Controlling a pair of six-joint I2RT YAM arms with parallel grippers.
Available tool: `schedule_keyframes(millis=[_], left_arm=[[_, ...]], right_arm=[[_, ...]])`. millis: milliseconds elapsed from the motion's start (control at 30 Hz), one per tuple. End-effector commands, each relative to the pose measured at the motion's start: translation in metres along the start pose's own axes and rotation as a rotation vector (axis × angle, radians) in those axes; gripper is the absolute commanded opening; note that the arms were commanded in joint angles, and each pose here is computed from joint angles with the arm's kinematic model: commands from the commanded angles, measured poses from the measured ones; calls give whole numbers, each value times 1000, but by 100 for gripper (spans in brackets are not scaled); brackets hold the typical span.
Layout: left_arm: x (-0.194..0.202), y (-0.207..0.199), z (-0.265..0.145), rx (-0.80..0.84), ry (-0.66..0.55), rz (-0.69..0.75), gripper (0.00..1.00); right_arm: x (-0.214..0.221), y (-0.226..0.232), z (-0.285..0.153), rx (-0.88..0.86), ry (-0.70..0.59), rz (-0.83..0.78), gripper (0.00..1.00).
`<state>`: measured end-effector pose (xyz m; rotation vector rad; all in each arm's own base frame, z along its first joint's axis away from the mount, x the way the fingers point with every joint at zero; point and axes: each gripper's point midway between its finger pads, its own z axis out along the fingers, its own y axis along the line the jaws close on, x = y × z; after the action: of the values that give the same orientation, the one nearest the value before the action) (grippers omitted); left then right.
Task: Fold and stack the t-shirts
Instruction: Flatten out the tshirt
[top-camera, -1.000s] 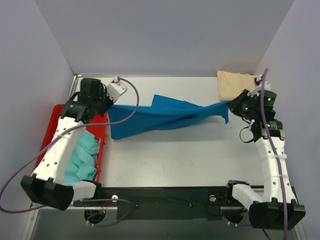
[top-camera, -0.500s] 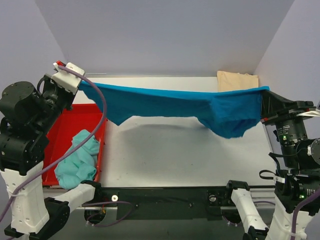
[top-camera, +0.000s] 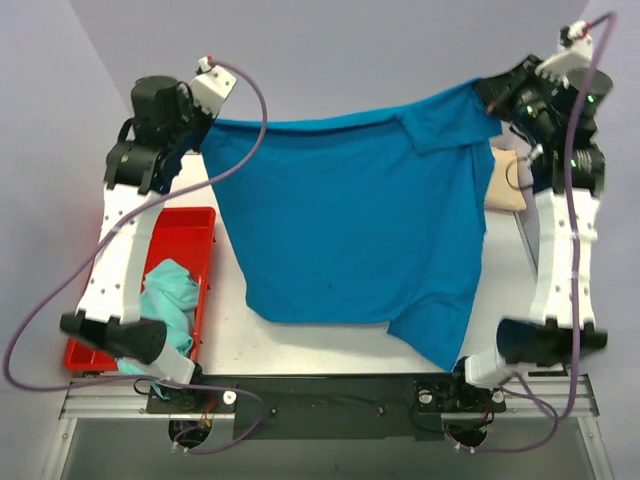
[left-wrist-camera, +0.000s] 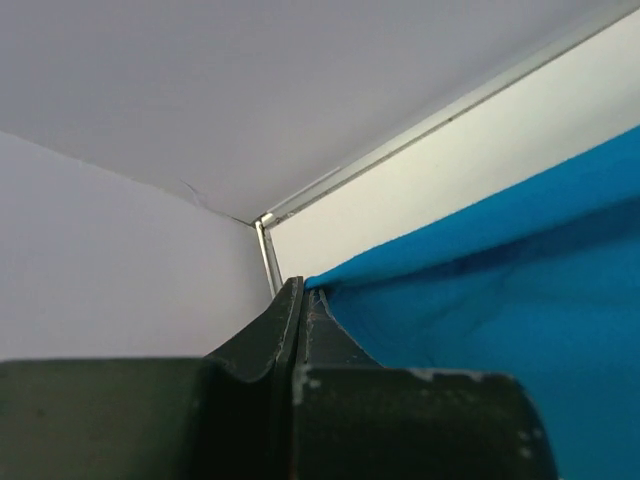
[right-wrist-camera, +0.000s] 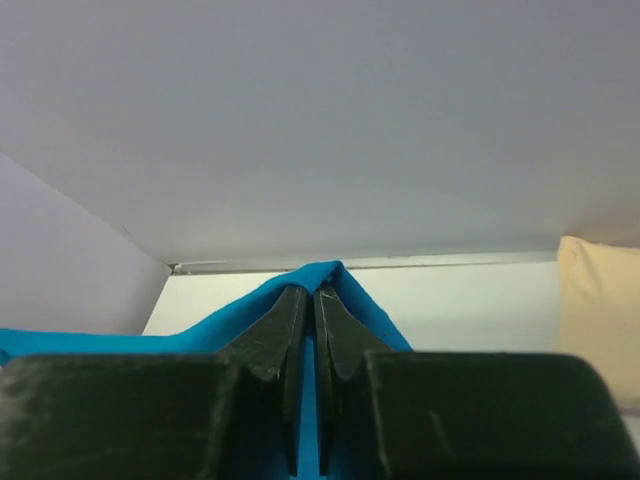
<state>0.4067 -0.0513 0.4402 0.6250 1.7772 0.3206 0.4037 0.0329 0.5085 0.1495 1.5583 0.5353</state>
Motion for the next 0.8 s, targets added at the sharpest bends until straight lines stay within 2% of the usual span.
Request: schedule_keyframes(millis=[0, 33, 67, 200, 333, 400, 500, 533, 567, 600, 633, 667, 700, 733, 767], left_arm=[[-66, 72, 10, -252, -195, -69, 0], [-74, 81, 10, -279, -221, -79, 0], [-82, 93, 13, -310, -244, -98, 0], [-101, 112, 20, -341, -289, -90, 0], [-97, 107, 34, -314, -271, -31, 0], [-90, 101, 40, -299, -254, -1, 0], [-76, 93, 38, -274, -217, 43, 0], [-60, 82, 48, -238, -174, 54, 0], [-62, 80, 36, -223, -187, 66, 0], [-43, 66, 45, -177, -143, 80, 0], [-23, 49, 46, -126, -103, 106, 0], [-16, 42, 42, -105, -95, 115, 0], [7, 24, 38, -52, -58, 142, 0], [23, 12, 39, -20, -30, 149, 0], [48, -8, 32, 38, 2, 165, 0]], right_arm=[[-40, 13, 48, -130, -67, 27, 0], [-62, 27, 45, -165, -115, 12, 0], [-59, 15, 61, -158, -105, 52, 0], [-105, 24, 62, -216, -225, 85, 0], [-127, 14, 47, -196, -286, 93, 0], [-123, 6, 42, -172, -274, 101, 0], [-84, -19, 46, -123, -169, 141, 0], [-62, -25, 43, -104, -108, 169, 0], [-47, -27, 34, -80, -63, 185, 0], [-10, -43, 34, -33, 22, 237, 0], [5, -39, 16, -17, 59, 254, 0], [50, -57, 13, 30, 154, 307, 0], [67, -53, -11, 53, 187, 301, 0], [118, -78, -21, 144, 275, 345, 0], [125, -70, -46, 158, 272, 323, 0]])
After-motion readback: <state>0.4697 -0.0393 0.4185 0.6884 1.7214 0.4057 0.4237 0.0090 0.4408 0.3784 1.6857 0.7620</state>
